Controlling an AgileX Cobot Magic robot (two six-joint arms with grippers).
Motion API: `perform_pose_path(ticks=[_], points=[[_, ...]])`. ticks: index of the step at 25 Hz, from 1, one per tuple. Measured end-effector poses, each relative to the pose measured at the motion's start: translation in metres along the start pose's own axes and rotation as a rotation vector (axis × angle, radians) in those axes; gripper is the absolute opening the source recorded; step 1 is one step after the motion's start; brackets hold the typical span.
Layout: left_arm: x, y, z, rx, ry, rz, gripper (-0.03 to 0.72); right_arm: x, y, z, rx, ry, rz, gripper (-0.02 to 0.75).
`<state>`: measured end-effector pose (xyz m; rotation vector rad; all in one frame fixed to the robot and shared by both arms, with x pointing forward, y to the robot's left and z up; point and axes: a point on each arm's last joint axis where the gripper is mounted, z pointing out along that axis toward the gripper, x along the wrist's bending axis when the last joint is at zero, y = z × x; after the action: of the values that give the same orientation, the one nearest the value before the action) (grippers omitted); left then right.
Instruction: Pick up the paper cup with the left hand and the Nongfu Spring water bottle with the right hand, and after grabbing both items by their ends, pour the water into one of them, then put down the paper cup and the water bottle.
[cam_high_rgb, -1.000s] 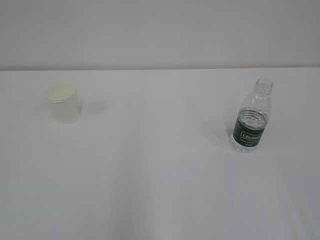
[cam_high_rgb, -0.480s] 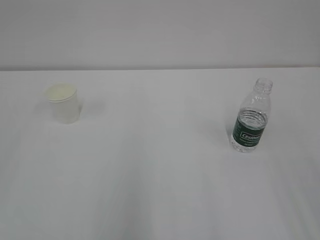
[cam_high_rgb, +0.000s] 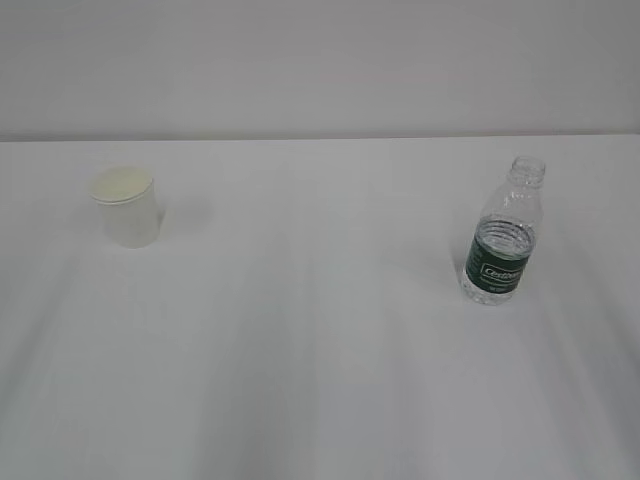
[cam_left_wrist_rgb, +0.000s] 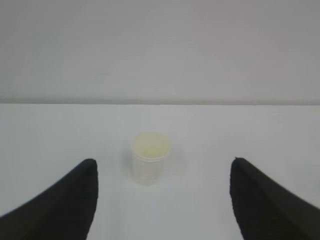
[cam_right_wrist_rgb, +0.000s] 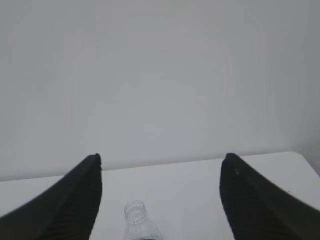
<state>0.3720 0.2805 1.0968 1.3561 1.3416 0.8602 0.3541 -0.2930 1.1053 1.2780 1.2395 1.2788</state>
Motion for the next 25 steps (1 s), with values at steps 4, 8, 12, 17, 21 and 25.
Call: perform_pose_path(ticks=[4,8,12,17,21,25], points=[[-0.01,0.0,0.031,-0.016,-0.054,0.011,0.6,0.0,-0.003,0.021,0.002,0.003,-0.008,0.552],[-0.019,-0.011,0.069,0.014,-0.082,0.018,0.594,0.001,-0.003,0.039,-0.036,0.011,-0.008,0.552],[-0.026,-0.019,0.093,-0.007,-0.094,0.05,0.581,0.0,-0.01,0.052,-0.017,0.012,-0.005,0.552],[-0.027,-0.028,0.114,-0.032,-0.086,0.061,0.578,-0.001,-0.038,0.063,0.036,0.012,0.031,0.552],[-0.024,-0.041,0.127,-0.059,-0.068,0.068,0.568,-0.003,-0.064,0.065,0.03,0.02,0.079,0.552],[-0.019,-0.062,0.135,-0.082,-0.051,0.082,0.557,-0.002,-0.089,0.069,0.063,0.042,0.07,0.552]])
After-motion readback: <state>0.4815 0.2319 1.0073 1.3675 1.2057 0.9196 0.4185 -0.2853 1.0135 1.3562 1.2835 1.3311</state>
